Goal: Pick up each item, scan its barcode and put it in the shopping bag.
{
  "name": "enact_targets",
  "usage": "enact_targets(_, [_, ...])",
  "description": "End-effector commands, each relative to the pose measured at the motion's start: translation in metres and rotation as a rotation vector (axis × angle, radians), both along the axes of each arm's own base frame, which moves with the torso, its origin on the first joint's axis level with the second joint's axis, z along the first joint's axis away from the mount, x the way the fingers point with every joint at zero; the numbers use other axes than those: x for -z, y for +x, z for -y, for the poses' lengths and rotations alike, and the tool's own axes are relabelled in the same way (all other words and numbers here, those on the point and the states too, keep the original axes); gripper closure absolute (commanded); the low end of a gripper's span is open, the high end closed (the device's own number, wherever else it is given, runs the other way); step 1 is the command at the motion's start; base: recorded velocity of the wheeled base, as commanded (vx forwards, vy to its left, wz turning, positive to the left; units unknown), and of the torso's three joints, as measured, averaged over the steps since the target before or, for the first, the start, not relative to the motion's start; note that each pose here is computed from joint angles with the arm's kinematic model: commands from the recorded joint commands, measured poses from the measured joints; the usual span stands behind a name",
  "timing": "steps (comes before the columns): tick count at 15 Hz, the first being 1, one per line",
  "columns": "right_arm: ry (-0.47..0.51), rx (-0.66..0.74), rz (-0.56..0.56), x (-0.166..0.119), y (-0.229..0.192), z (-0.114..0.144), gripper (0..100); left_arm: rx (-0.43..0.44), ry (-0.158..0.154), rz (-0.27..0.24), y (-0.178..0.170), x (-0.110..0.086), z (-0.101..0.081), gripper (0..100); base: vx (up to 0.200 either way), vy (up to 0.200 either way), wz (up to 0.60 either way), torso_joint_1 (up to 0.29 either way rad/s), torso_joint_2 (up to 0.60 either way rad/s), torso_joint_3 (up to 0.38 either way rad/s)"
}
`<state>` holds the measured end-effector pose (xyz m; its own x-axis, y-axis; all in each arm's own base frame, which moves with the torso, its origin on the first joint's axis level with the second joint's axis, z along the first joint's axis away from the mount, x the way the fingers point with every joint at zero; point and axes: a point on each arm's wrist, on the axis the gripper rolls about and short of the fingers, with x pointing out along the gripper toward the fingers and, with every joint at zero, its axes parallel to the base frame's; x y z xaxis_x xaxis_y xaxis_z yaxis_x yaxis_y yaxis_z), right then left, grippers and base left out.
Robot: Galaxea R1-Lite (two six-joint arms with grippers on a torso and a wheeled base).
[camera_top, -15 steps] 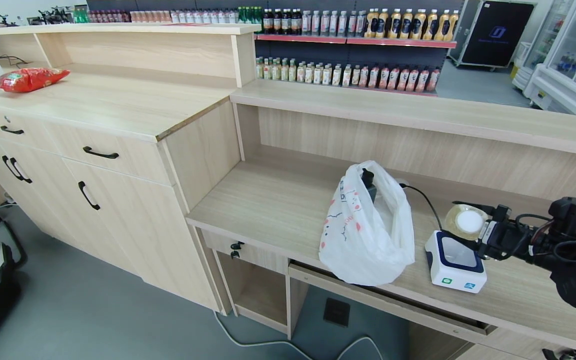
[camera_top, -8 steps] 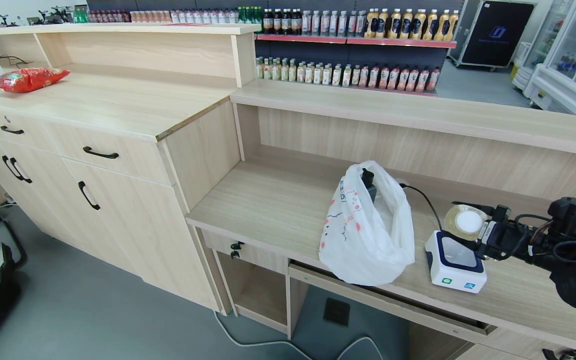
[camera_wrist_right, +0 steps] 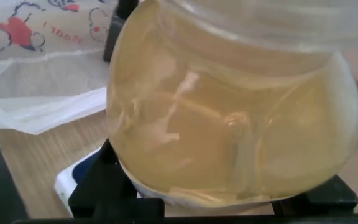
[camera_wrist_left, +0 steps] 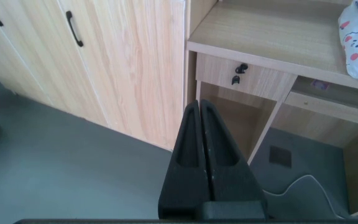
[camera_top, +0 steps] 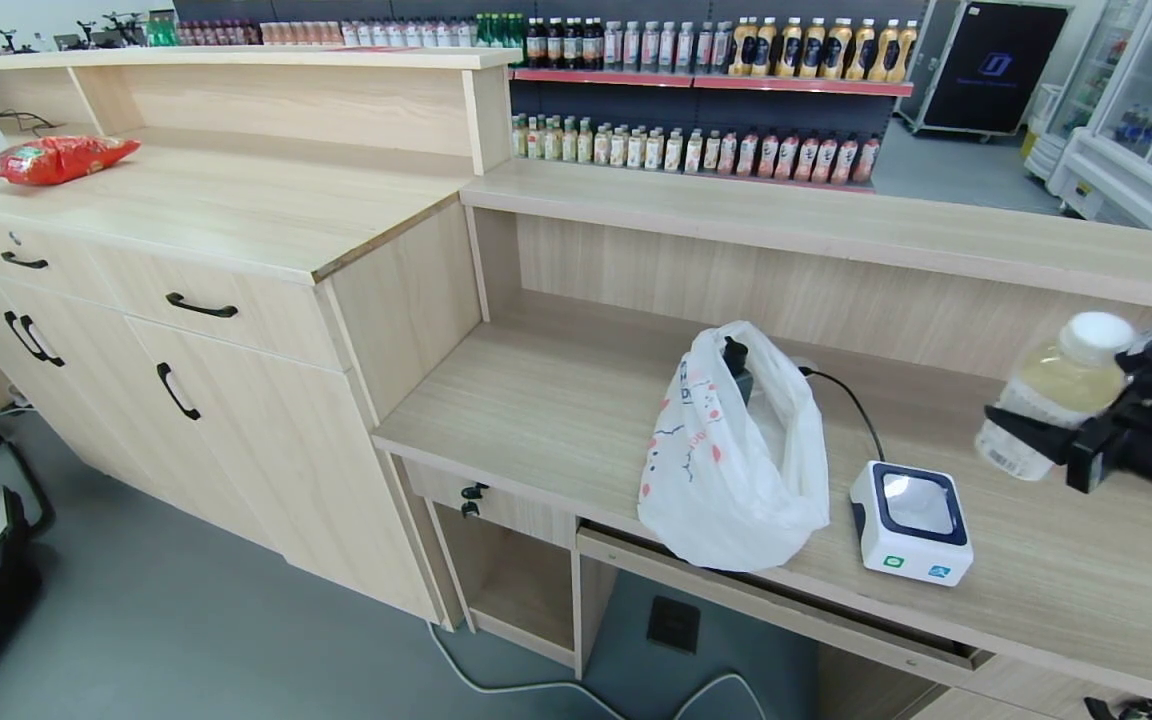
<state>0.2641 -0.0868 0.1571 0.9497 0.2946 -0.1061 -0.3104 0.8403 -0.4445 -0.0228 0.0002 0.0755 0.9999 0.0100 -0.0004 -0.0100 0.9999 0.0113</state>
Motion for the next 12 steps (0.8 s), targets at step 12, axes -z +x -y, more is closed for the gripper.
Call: enact_targets(12, [0.057, 0.571, 0.002, -0.034, -0.079, -0.010, 100, -0.001, -0.001, 0.000, 0.000, 0.000, 0.000, 100, 0.000, 0.000, 0.05, 0.000, 0.00, 0.000])
